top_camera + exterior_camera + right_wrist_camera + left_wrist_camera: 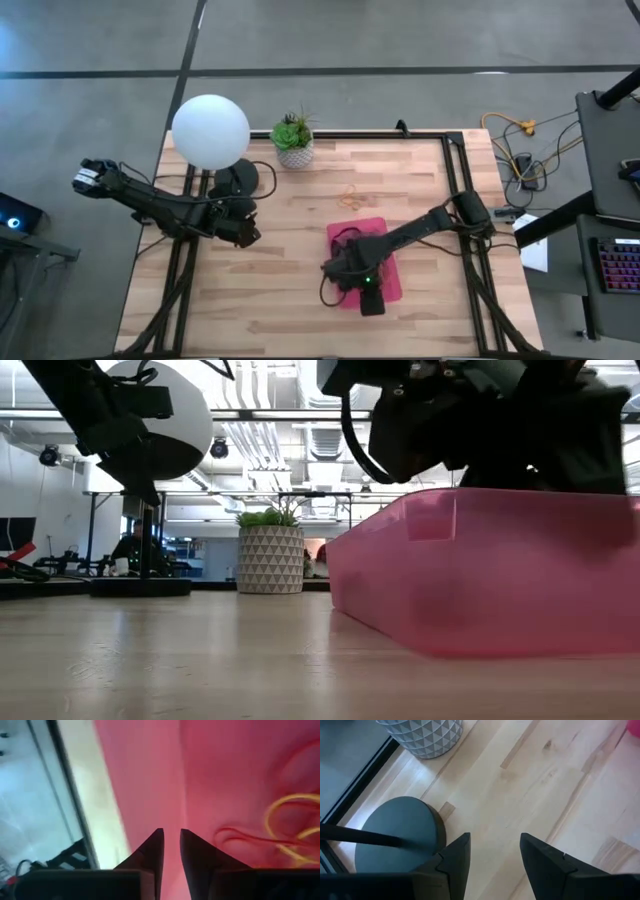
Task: Pick and place rubber bands into bin
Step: Adjust the red bin on the table, then put the yellow rubber band into the red bin
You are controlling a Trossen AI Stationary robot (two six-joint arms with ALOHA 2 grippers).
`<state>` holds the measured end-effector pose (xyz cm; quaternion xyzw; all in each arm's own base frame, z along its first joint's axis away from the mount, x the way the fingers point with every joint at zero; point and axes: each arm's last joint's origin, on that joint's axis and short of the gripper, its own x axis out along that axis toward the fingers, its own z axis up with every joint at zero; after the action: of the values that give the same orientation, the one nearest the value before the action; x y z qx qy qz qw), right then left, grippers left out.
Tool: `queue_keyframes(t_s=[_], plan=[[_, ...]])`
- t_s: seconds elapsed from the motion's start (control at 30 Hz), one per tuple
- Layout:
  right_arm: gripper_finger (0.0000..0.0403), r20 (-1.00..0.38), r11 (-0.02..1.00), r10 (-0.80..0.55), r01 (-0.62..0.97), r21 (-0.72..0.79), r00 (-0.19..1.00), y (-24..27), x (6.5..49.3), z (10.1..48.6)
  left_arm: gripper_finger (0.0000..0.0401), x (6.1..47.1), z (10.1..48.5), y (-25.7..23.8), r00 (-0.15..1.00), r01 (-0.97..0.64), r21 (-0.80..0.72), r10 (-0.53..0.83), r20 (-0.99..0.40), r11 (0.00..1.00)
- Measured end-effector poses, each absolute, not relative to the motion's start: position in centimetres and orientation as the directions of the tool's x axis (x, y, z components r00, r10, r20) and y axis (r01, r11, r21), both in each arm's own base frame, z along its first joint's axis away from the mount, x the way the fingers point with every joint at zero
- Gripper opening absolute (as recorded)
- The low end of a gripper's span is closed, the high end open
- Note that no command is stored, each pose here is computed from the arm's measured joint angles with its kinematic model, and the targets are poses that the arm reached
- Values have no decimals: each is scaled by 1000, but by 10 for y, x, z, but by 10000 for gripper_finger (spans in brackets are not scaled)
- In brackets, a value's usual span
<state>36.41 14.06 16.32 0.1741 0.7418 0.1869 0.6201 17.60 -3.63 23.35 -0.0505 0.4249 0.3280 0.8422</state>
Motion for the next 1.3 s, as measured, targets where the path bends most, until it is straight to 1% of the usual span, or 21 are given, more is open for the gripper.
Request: queue_keyframes(t_s=[0.1, 0.2, 0.3, 0.37, 0.4, 0.43, 0.5, 0.53, 0.6, 0.7, 0.8, 0.87, 0.93, 1.0, 1.07, 1.17, 1.3], plan=[[57, -909, 913, 404, -24, 408, -99, 133, 365, 176, 157, 176, 234, -36, 424, -594, 194, 509, -749, 781], [68, -961, 961, 272, -73, 268, 52, 114, 367, 209, 157, 176, 233, -36, 424, -594, 194, 509, -749, 781], [83, -972, 990, 106, -109, 84, 212, 88, 362, 247, 157, 176, 233, -37, 424, -590, 186, 498, -756, 785], [93, -953, 998, 2, -61, -17, 304, 64, 357, 270, 157, 176, 233, -37, 425, -588, 178, 489, -762, 789], [98, -945, 1000, -21, 16, -17, 325, 49, 356, 277, 157, 177, 233, -37, 428, -589, 172, 485, -763, 790], [103, -942, 991, -32, 131, 13, 333, 29, 355, 282, 157, 177, 233, -37, 428, -589, 171, 484, -763, 790], [116, -953, 929, -11, 356, 102, 302, -11, 352, 280, 157, 177, 233, -37, 429, -590, 168, 484, -763, 789], [123, -958, 892, 15, 430, 141, 285, -30, 352, 274, 157, 177, 233, -37, 431, -591, 167, 483, -762, 790], [142, -964, 845, 53, 503, 183, 261, -59, 351, 264, 157, 177, 233, -37, 431, -592, 166, 483, -762, 789], [176, -968, 853, 81, 485, 190, 238, -77, 355, 251, 157, 177, 233, -37, 431, -595, 163, 483, -762, 787], [212, -981, 864, 84, 478, 159, 174, -86, 362, 228, 157, 177, 233, -37, 430, -596, 163, 484, -762, 787], [231, -992, 864, 39, 495, 95, 123, -92, 365, 215, 157, 177, 233, -37, 430, -596, 162, 484, -762, 786], [245, -996, 864, -34, 504, 9, 78, -98, 370, 203, 157, 177, 233, -37, 430, -596, 162, 484, -762, 786], [253, -996, 857, -79, 512, -51, 32, -102, 375, 188, 157, 177, 233, -37, 430, -597, 162, 484, -762, 786], [258, -998, 849, -66, 525, -66, -18, -107, 379, 169, 157, 177, 233, -37, 431, -597, 161, 484, -762, 786], [260, -998, 842, -39, 536, -57, -45, -113, 386, 154, 157, 177, 233, -37, 433, -598, 159, 483, -761, 785], [255, -997, 833, -38, 549, -68, -67, -114, 395, 143, 157, 178, 234, -37, 442, -601, 148, 480, -758, 786]])
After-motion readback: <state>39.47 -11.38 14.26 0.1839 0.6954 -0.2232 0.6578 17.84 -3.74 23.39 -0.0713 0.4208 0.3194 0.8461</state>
